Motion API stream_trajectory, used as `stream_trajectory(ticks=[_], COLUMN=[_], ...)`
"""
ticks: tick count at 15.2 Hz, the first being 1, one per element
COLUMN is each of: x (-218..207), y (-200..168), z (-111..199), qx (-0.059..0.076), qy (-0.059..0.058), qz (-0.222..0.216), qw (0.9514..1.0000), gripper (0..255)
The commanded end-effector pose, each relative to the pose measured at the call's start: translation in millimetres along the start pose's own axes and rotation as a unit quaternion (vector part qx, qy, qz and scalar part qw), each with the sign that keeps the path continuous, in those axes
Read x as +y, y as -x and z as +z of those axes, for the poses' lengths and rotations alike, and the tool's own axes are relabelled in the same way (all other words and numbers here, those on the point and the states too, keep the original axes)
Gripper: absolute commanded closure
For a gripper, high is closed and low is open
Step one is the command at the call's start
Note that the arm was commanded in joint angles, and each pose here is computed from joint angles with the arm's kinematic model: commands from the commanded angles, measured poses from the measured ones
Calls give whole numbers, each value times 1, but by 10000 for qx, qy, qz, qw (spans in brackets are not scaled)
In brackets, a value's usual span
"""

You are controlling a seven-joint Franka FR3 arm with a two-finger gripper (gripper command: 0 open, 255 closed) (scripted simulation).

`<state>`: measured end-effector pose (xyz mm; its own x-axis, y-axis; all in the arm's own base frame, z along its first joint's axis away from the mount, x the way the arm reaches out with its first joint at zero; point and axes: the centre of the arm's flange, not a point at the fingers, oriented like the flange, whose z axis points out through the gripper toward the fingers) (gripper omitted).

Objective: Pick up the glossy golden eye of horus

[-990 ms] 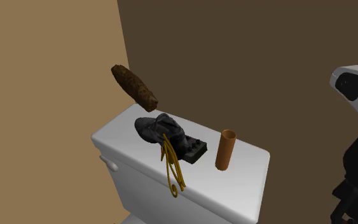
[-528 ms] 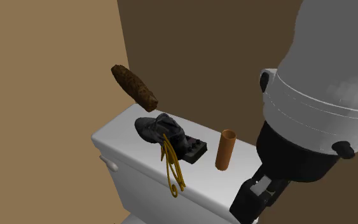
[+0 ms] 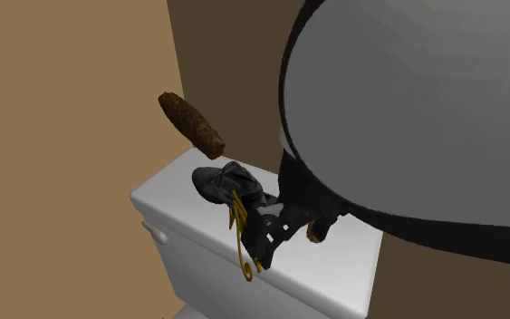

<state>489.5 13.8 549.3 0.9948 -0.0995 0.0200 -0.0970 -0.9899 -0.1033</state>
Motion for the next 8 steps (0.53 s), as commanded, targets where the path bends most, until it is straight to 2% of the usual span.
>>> stream_trajectory(ticks=[1, 5, 8], x=[-5, -11, -10], y=[-27, -74, -76], z=[8, 20, 31], qx=[28, 82, 85], qy=[-137, -399, -414], qz=[173, 504, 522], qw=[9998, 9979, 9977], gripper=[0, 0, 0])
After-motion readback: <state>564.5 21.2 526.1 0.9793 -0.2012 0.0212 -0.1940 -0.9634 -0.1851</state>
